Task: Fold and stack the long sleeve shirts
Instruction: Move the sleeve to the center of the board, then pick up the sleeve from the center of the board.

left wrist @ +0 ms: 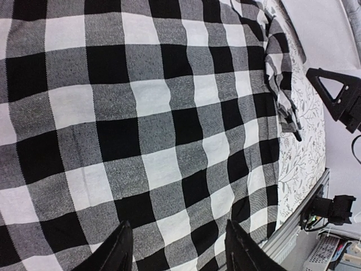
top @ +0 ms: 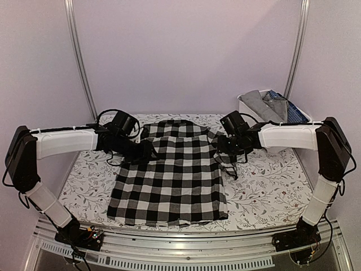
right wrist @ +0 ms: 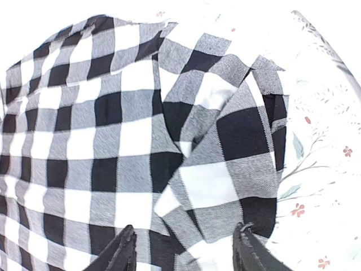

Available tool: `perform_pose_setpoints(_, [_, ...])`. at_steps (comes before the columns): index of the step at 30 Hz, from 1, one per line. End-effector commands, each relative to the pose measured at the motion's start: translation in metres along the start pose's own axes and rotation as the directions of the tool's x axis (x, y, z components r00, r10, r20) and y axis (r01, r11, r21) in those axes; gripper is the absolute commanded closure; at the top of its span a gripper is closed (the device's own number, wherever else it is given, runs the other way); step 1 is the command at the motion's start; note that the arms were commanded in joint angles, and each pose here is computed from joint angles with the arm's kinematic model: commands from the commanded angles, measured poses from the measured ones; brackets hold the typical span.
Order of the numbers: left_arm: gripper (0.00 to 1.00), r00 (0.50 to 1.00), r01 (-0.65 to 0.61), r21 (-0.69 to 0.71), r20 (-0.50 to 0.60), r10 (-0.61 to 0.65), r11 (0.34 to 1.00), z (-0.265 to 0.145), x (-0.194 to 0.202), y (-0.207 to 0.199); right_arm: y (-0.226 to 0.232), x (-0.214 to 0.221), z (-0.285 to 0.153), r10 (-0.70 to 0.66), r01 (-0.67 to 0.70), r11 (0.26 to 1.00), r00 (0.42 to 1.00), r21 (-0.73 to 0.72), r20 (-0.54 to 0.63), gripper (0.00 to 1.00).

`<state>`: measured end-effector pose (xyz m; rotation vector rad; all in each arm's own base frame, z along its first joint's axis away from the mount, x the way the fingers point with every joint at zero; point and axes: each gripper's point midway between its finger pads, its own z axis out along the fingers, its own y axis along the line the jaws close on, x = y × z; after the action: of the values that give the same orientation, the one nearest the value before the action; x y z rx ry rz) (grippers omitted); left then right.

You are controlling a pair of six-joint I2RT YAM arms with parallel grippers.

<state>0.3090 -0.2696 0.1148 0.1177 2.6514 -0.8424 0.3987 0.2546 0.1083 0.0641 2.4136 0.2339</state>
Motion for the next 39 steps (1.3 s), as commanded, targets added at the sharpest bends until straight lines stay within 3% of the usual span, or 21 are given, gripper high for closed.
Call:
perform_pose_setpoints(1, [0.45,1.000,-0.018,0.019,0.018,0.018,1.000,-0.002,-0.004,-0.006,-0.009,-0.003,-0.017,0.003,-0.003,1.000,1.000,-0.012,0.024,0.38])
perform_pose_setpoints(5, [0.45,1.000,-0.009,0.023,0.018,0.008,1.000,0.000,-0.005,-0.007,-0.004,0.013,-0.026,-0.052,0.051,0.994,0.999,-0.099,-0.007,0.33])
perform_pose_setpoints(11, [0.45,1.000,0.002,0.039,0.021,-0.002,0.999,0.001,-0.009,-0.012,-0.027,0.063,-0.019,-0.112,0.105,0.992,0.988,-0.069,-0.110,0.29])
perform_pose_setpoints(17, [0.45,1.000,0.003,0.048,0.028,-0.004,0.999,0.001,-0.014,-0.018,-0.048,0.079,-0.027,-0.016,0.013,1.000,0.994,-0.029,-0.106,0.23])
perform_pose_setpoints(26, [0.45,1.000,0.003,0.051,0.016,-0.004,0.999,0.006,-0.011,-0.022,-0.061,0.059,-0.045,0.127,-0.127,0.991,0.992,-0.034,-0.005,0.34])
perform_pose_setpoints(39, [0.45,0.999,-0.046,0.060,0.020,0.045,0.997,0.008,-0.014,-0.038,-0.080,0.104,0.007,0.134,-0.124,0.989,0.981,0.080,-0.142,0.48])
